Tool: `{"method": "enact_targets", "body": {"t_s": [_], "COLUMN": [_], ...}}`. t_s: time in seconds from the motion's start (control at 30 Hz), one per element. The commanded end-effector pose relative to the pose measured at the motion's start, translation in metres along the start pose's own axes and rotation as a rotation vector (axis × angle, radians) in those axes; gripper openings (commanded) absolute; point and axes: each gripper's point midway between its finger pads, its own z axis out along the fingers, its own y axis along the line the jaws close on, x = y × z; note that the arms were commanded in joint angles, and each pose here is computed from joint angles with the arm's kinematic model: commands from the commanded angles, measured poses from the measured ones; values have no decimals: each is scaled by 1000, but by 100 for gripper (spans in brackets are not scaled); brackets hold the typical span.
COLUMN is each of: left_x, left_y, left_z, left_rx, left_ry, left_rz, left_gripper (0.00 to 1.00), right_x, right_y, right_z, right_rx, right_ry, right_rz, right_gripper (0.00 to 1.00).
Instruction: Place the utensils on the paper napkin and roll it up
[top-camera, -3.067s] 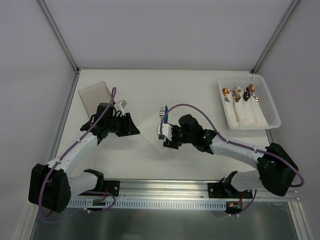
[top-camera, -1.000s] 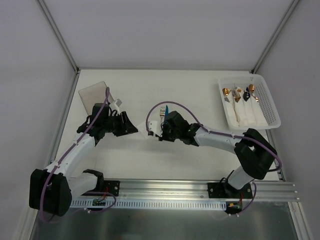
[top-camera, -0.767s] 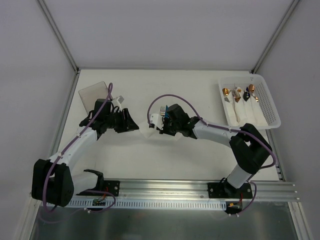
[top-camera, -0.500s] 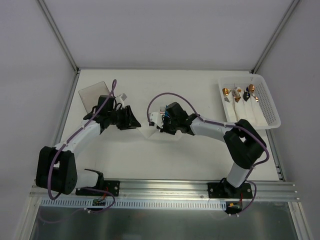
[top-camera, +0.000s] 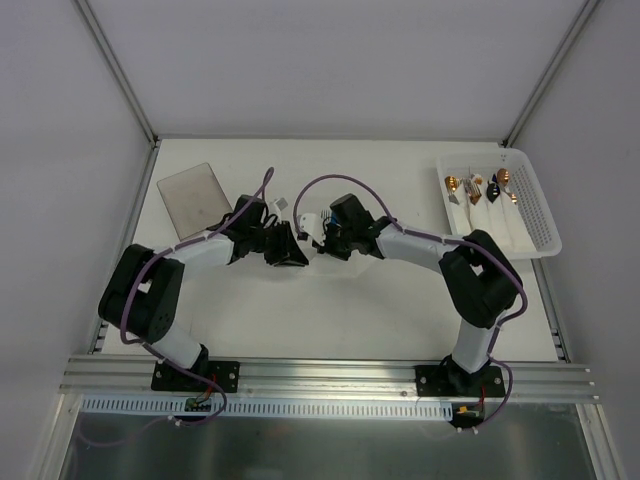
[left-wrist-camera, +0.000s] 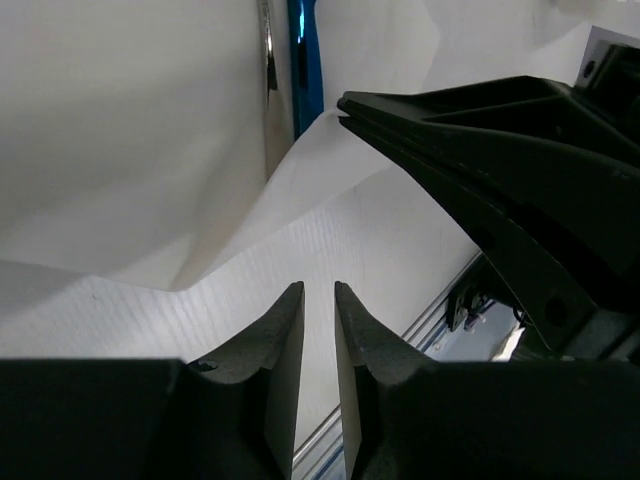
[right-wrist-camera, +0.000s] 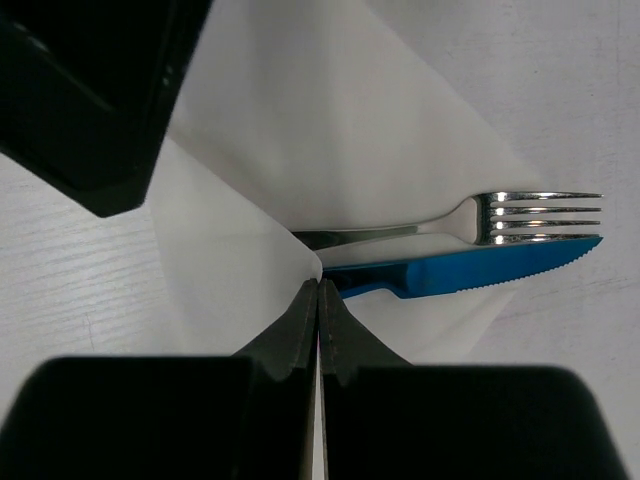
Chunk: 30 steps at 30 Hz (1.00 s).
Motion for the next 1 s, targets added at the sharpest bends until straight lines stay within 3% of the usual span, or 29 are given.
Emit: {"method": "enact_targets", "body": {"t_s": [0.0, 0.67, 0.97], "left_x": [-18, -16, -8], "left_y": [-18, 8, 24], "left_z": [10, 50, 55], "left_rx": [60, 3, -53], "left_ry": [-27, 59, 87], "left_rz": [1, -124, -187], "left_gripper": [18, 12, 9], "right_x": [-14, -9, -13], "right_y": [-9, -11, -23], "right_z": [-2, -1, -10], "right_rx": [2, 6, 66], "right_ry": [-34, -23, -22], "right_rz": [-3, 44, 116], "right_gripper": [0, 1, 11]}}
